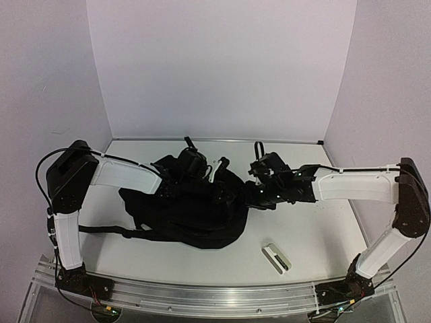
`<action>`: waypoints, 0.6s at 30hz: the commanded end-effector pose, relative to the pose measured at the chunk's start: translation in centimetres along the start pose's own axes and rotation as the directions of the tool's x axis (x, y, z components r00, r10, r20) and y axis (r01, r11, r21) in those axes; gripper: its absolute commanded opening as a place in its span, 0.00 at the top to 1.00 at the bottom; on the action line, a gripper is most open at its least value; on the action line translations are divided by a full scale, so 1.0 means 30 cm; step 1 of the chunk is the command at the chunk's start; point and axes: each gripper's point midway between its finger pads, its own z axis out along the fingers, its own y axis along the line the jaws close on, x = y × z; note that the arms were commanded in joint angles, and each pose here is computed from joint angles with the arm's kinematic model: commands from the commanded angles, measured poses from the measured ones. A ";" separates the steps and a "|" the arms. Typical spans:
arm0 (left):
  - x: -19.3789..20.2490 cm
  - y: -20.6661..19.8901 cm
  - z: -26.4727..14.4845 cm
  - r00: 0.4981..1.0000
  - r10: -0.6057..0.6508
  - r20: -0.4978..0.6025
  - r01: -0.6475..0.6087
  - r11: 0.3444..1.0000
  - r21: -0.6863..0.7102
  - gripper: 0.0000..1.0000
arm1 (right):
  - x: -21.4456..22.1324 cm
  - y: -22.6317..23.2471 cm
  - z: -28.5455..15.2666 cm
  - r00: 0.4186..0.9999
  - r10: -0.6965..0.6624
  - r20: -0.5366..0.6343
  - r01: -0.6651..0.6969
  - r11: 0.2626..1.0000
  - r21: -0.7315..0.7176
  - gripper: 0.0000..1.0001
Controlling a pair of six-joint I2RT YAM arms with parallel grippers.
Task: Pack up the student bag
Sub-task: Zip the student bag at the center of the board.
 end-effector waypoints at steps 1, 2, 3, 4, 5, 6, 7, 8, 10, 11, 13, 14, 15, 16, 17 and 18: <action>-0.065 -0.040 -0.014 0.998 0.042 0.049 -0.044 0.998 0.040 0.98 | -0.085 0.020 -0.003 0.998 -0.012 0.066 0.011 1.000 0.026 0.80; -0.065 -0.040 -0.014 0.998 0.042 0.050 -0.044 0.998 0.039 0.98 | -0.092 0.018 -0.001 0.997 -0.016 0.069 0.014 0.999 0.030 0.80; -0.066 -0.040 -0.014 0.998 0.042 0.051 -0.044 0.998 0.039 0.98 | -0.100 0.016 0.001 0.997 -0.019 0.073 0.016 0.999 0.034 0.80; -0.065 -0.038 -0.013 0.998 0.040 0.050 -0.042 0.998 0.039 0.98 | -0.107 0.012 0.003 0.997 -0.020 0.076 0.017 0.999 0.037 0.80; -0.061 -0.037 -0.012 0.998 0.038 0.047 -0.040 0.998 0.039 0.98 | -0.116 0.014 0.003 0.997 -0.024 0.079 0.021 0.999 0.037 0.80; -0.060 -0.037 -0.011 0.998 0.037 0.045 -0.039 0.998 0.039 0.98 | -0.124 0.013 0.005 0.996 -0.028 0.082 0.025 0.999 0.039 0.80; -0.060 -0.037 -0.011 0.998 0.037 0.045 -0.039 0.998 0.039 0.99 | -0.131 0.009 0.008 0.996 -0.031 0.084 0.027 0.999 0.043 0.80; -0.060 -0.036 -0.011 0.998 0.036 0.045 -0.038 0.999 0.038 0.99 | -0.136 0.002 0.013 0.996 -0.031 0.083 0.027 0.998 0.049 0.80; -0.060 -0.036 -0.011 0.998 0.036 0.045 -0.038 0.999 0.036 0.99 | -0.145 -0.014 0.023 0.996 -0.031 0.079 0.026 0.998 0.061 0.80; -0.062 -0.037 -0.011 0.998 0.037 0.046 -0.038 0.999 0.037 0.99 | -0.145 -0.020 0.030 0.997 -0.033 0.075 0.028 0.997 0.065 0.80; -0.063 -0.036 -0.010 0.998 0.037 0.046 -0.039 0.999 0.036 0.99 | -0.143 -0.027 0.040 0.997 -0.039 0.065 0.034 0.997 0.069 0.80; -0.064 -0.036 -0.010 0.998 0.037 0.046 -0.039 0.999 0.035 0.99 | -0.142 -0.030 0.045 0.997 -0.042 0.061 0.037 0.997 0.071 0.80; -0.064 -0.035 -0.009 0.998 0.037 0.045 -0.039 0.999 0.035 0.99 | -0.140 -0.033 0.050 0.997 -0.044 0.057 0.040 0.997 0.072 0.80; -0.066 -0.035 -0.009 0.998 0.037 0.046 -0.039 0.999 0.034 0.99 | -0.137 -0.034 0.058 0.998 -0.048 0.051 0.044 0.996 0.074 0.81; -0.067 -0.036 -0.009 0.998 0.038 0.046 -0.039 0.999 0.035 0.99 | -0.133 -0.036 0.064 0.998 -0.050 0.046 0.047 0.996 0.076 0.81; -0.068 -0.037 -0.009 0.998 0.038 0.046 -0.040 0.999 0.035 1.00 | -0.130 -0.038 0.069 0.998 -0.052 0.041 0.049 0.996 0.077 0.81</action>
